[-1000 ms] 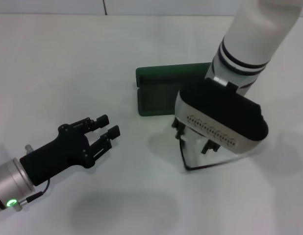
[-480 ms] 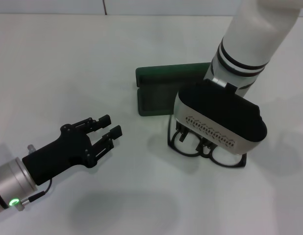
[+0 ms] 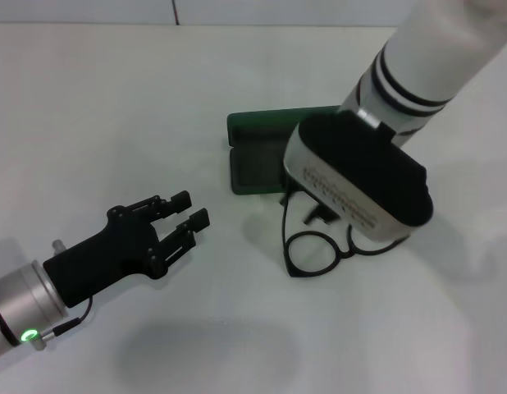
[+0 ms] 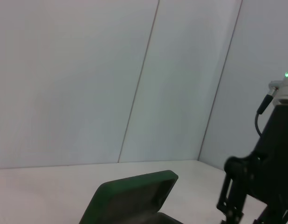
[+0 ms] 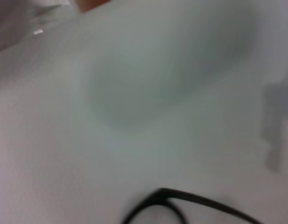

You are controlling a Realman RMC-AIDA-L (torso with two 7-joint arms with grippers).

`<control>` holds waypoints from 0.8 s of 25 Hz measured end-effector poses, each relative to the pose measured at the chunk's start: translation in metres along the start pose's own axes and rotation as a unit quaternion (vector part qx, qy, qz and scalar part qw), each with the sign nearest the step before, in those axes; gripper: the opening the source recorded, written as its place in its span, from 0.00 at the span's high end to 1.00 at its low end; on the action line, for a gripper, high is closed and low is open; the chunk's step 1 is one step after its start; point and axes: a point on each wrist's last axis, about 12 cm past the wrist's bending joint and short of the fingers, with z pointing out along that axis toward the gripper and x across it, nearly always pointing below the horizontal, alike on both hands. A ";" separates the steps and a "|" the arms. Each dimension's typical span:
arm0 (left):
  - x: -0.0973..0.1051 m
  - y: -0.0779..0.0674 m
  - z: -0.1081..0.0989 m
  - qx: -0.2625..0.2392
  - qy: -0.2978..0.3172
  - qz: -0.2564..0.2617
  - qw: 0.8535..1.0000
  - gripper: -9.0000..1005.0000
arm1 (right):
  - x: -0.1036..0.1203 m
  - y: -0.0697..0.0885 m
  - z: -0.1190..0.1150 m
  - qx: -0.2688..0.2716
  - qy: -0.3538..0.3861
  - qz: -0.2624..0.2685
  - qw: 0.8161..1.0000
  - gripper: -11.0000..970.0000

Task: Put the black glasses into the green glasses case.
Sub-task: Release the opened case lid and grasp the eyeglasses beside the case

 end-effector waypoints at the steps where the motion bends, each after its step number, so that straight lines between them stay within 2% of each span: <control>1: 0.000 0.000 0.000 0.001 0.000 -0.001 1.000 0.59 | 0.001 0.000 -0.002 0.016 -0.003 0.007 1.000 0.64; 8: -0.004 0.002 0.002 0.004 -0.004 0.002 1.000 0.59 | 0.010 0.011 -0.014 0.107 -0.020 0.065 0.992 0.64; 15: -0.013 0.010 0.001 -0.003 -0.013 0.018 1.000 0.59 | 0.019 0.019 -0.019 0.160 -0.034 0.136 0.977 0.64; 20: -0.024 0.019 -0.001 -0.009 -0.022 0.030 0.999 0.59 | 0.023 0.018 -0.030 0.206 -0.057 0.196 0.957 0.64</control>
